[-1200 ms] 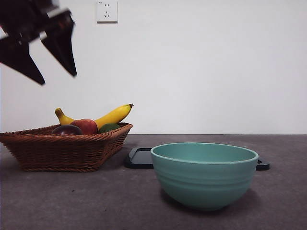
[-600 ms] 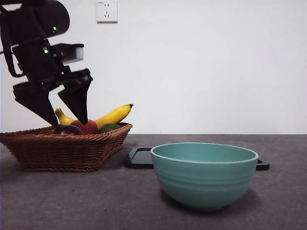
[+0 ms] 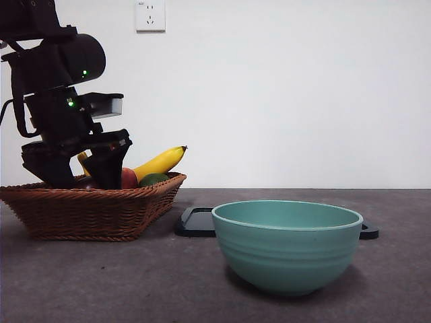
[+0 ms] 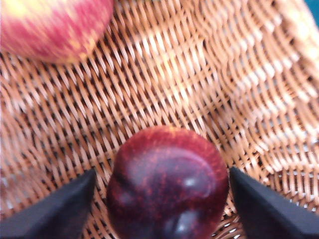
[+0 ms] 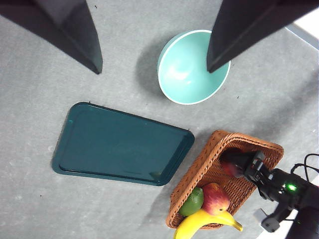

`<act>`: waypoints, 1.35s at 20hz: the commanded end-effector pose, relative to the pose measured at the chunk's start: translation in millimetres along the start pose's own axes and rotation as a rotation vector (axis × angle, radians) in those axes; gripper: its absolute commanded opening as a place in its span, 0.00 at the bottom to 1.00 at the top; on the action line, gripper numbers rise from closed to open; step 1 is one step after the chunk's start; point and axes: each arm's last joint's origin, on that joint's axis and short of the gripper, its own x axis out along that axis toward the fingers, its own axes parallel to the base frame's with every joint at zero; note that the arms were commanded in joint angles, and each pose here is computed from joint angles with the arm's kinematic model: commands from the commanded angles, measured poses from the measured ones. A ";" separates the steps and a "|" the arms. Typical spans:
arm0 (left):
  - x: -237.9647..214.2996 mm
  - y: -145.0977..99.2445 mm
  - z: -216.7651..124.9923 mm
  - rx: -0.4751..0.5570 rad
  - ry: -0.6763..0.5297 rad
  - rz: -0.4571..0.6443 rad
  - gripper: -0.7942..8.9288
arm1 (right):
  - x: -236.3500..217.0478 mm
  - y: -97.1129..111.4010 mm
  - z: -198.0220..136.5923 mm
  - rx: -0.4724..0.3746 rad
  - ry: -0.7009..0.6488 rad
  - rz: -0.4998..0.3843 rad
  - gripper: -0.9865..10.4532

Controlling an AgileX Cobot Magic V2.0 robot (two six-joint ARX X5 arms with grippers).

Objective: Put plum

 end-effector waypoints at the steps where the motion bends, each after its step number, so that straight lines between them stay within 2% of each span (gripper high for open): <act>1: 4.5 -0.8 5.3 0.017 0.000 -0.001 0.41 | -2.1 1.7 4.0 -0.013 -0.013 0.007 0.38; 7: -3.5 -1.4 8.0 0.017 -0.023 0.002 0.36 | -2.1 1.7 4.0 -0.013 -0.013 0.007 0.38; 13: -69.5 -15.6 19.2 0.039 -0.191 -0.010 0.36 | -2.1 1.7 4.1 -0.013 -0.014 0.007 0.38; 16: -108.2 -39.0 15.8 0.089 -0.282 -0.131 0.36 | -2.1 1.7 4.1 -0.013 -0.014 0.006 0.38; 20: -135.8 -80.9 6.7 0.200 -0.313 -0.266 0.36 | -2.1 1.7 4.1 -0.013 -0.014 0.006 0.38; 27: -122.1 -158.6 0.6 0.407 -0.270 -0.418 0.36 | -2.1 1.7 4.1 -0.017 -0.014 0.006 0.38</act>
